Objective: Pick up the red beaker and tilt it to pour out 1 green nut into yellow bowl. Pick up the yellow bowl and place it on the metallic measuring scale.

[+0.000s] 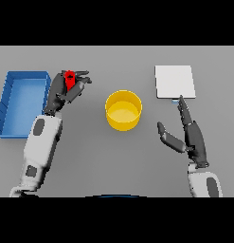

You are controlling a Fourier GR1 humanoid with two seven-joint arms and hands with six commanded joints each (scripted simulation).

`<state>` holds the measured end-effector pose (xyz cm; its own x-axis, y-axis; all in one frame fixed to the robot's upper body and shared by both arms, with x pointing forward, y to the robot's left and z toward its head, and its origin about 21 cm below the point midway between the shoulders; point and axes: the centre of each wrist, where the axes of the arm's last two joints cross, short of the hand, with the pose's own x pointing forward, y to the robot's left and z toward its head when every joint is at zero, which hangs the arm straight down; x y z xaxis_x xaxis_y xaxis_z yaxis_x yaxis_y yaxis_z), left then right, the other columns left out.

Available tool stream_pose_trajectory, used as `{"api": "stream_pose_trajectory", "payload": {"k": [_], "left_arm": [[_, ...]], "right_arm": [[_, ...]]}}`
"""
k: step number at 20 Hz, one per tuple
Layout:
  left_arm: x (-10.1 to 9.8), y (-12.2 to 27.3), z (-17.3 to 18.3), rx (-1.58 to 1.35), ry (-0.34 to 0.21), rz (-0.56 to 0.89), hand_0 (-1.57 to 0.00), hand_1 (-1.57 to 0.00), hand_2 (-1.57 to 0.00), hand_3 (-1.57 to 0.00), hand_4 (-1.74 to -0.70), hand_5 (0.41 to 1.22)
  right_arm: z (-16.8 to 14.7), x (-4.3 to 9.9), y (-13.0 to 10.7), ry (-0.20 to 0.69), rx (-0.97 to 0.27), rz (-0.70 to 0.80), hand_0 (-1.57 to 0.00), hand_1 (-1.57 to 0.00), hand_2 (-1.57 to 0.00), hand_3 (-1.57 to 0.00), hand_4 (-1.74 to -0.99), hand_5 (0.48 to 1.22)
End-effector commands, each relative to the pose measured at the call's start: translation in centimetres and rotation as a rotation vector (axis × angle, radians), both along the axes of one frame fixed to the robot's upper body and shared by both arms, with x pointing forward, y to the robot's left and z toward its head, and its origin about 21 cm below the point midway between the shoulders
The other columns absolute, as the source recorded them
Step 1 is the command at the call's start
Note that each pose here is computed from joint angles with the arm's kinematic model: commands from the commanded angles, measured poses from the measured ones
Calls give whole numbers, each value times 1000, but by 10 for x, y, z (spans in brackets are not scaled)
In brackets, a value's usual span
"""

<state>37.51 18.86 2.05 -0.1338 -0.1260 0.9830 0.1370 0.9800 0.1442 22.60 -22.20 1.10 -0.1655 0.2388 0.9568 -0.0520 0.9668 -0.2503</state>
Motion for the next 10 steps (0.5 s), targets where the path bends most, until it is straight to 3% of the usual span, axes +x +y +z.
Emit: {"api": "stream_pose_trajectory", "payload": {"k": [1,10], "left_arm": [[2,0,5,22,-4,-7,-1556,-1557,-1558,-1553,-1724,1130],[14,1,33,346,-37,-87,-1565,-1565,-1566,-1563,-1734,1124]], "right_arm": [[1,1,0,-20,-10,-2,1,1,1,1,-1219,653],[6,3,0,-16,-47,-10,1,1,1,1,-1199,658]]}}
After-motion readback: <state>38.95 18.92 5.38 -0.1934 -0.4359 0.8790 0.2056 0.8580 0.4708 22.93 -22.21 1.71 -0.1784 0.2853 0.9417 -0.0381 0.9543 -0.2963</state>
